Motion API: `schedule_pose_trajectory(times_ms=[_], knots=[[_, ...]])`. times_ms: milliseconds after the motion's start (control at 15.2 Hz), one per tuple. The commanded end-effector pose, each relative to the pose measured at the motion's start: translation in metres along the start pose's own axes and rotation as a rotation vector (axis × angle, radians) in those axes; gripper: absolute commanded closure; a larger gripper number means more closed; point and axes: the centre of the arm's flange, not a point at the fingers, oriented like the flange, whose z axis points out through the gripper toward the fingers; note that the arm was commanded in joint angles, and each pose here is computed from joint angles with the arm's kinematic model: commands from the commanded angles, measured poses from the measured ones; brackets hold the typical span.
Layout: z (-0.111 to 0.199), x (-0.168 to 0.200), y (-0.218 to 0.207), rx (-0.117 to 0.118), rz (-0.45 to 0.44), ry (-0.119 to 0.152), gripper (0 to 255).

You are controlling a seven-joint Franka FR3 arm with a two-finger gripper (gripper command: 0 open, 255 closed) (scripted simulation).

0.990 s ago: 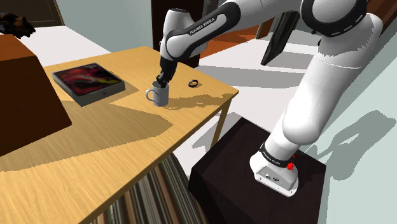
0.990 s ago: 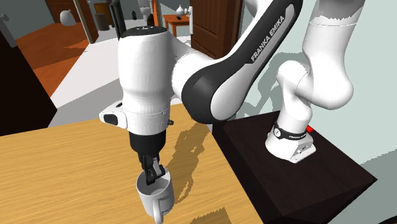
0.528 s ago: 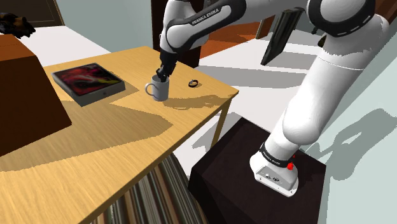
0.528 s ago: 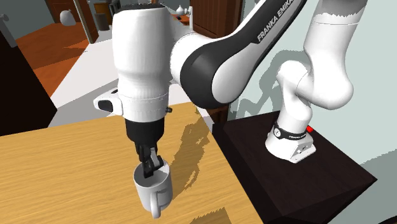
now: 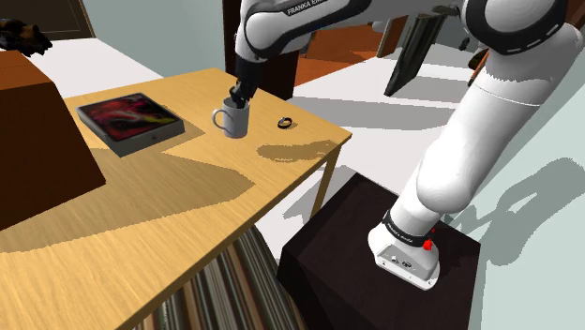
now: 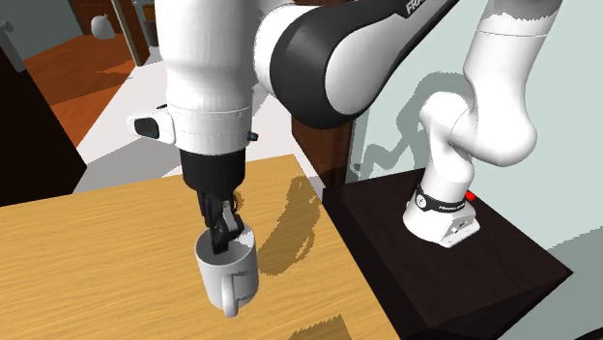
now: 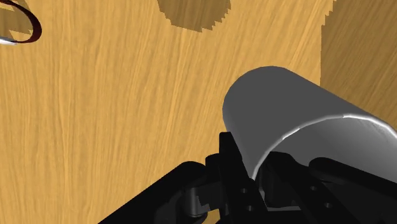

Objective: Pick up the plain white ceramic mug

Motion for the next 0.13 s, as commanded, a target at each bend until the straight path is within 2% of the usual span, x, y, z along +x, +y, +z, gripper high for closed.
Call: schedule_pose_trajectory(times_ms=[0,66], knots=[[-0.0062,0.0012,0.0002,0.000,0.000,0.000,255],[-0.0061,0.0013,0.0002,0.000,0.000,0.000,255]])
